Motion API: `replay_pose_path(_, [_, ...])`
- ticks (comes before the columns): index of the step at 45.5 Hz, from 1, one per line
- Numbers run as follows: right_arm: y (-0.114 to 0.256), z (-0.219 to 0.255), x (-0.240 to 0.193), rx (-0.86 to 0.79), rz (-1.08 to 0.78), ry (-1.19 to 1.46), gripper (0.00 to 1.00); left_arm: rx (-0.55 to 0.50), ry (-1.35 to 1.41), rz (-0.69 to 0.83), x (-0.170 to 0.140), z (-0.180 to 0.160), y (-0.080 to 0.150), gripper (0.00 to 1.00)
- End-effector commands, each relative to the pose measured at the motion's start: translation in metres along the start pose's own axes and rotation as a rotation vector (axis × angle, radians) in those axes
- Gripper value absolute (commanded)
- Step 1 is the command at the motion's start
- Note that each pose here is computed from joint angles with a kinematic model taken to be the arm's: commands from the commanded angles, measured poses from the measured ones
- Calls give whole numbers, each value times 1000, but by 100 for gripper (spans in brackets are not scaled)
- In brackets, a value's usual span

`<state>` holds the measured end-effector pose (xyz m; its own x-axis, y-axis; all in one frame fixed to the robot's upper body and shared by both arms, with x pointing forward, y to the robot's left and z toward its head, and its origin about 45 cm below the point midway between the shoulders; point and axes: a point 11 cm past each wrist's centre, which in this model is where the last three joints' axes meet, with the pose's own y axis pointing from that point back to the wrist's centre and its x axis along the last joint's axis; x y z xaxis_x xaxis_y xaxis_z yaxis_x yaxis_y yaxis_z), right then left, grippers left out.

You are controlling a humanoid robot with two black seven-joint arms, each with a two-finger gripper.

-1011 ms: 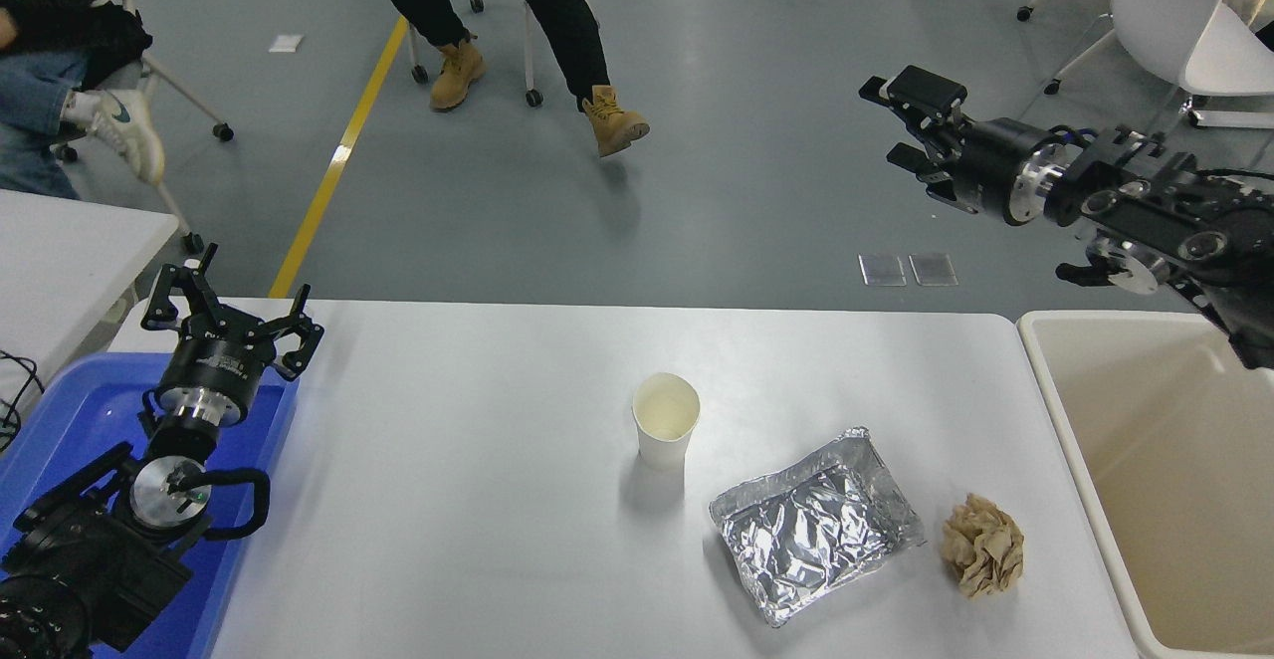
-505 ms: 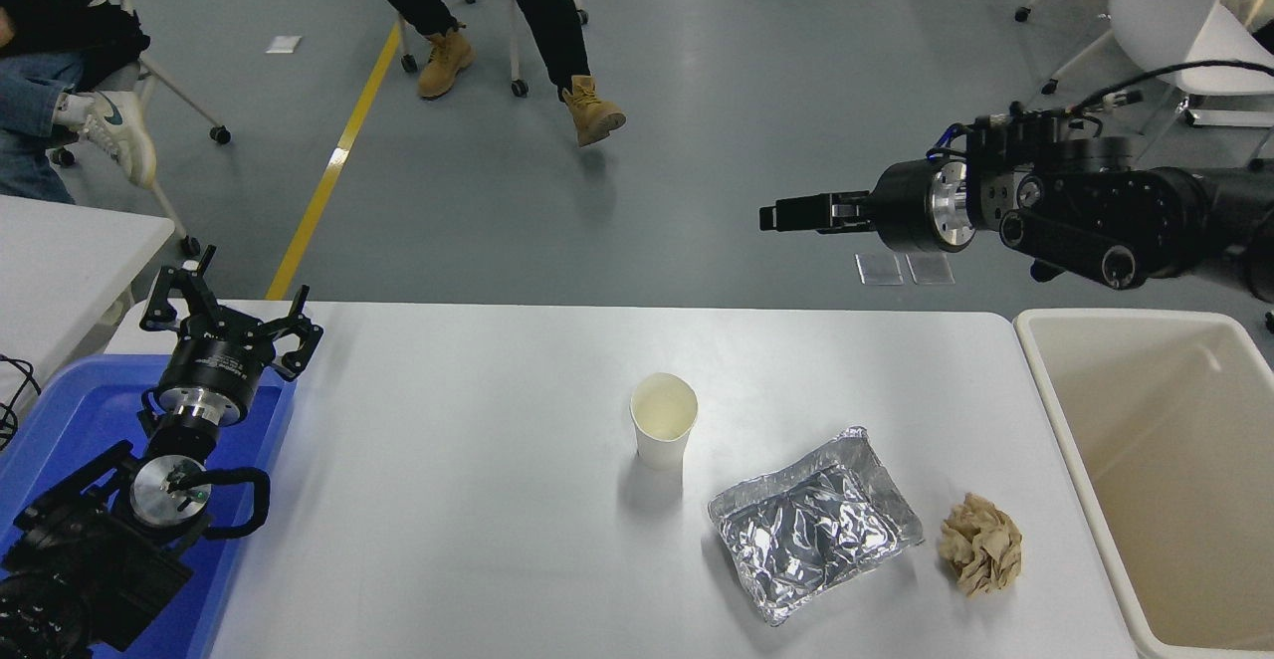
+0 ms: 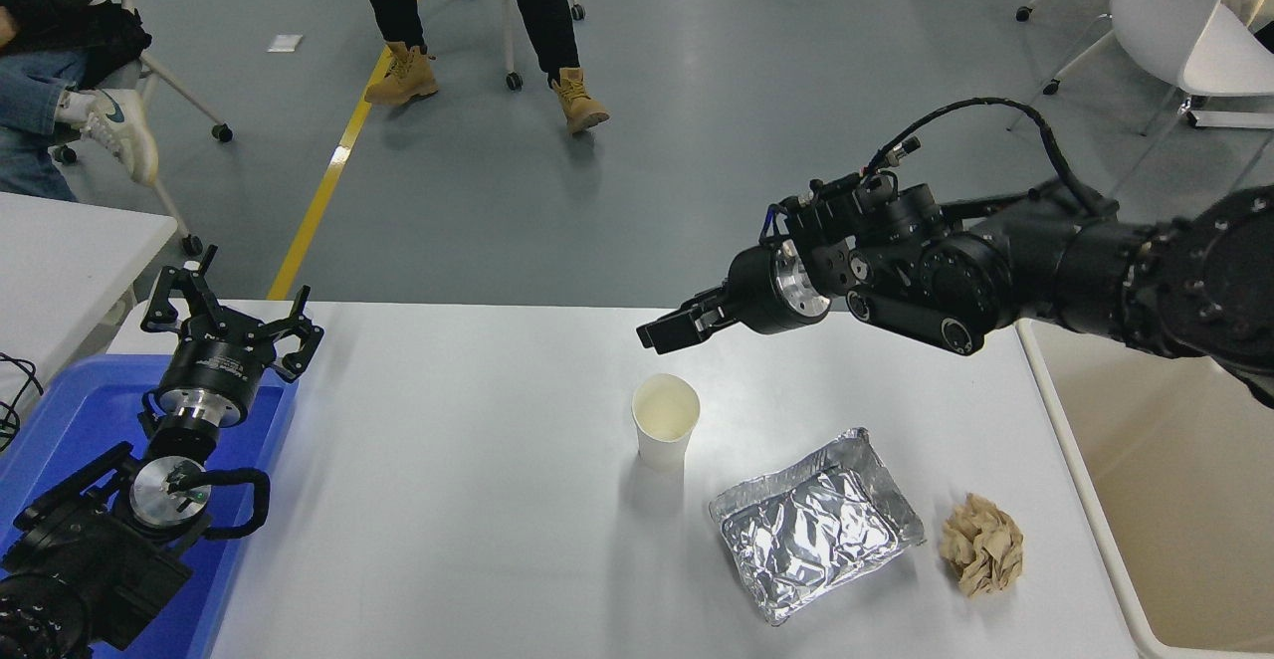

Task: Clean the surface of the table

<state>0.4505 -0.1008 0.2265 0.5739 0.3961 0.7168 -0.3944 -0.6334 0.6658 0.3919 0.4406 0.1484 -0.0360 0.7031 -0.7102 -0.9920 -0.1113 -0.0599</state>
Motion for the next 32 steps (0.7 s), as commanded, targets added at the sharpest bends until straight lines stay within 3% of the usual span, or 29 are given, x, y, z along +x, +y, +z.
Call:
replay_pose_path(1, [-12, 23, -31, -56, -7, -42, 91, -1, 2, -1, 0, 0, 0, 100])
replay_pose_path(14, [-24, 22, -79, -37, -58, -114, 90, 0, 0, 0, 0, 0, 0, 100])
replay_pose_path(32, [-20, 46, -91, -105, -41, -136, 87, -1, 2, -1, 0, 0, 0, 100])
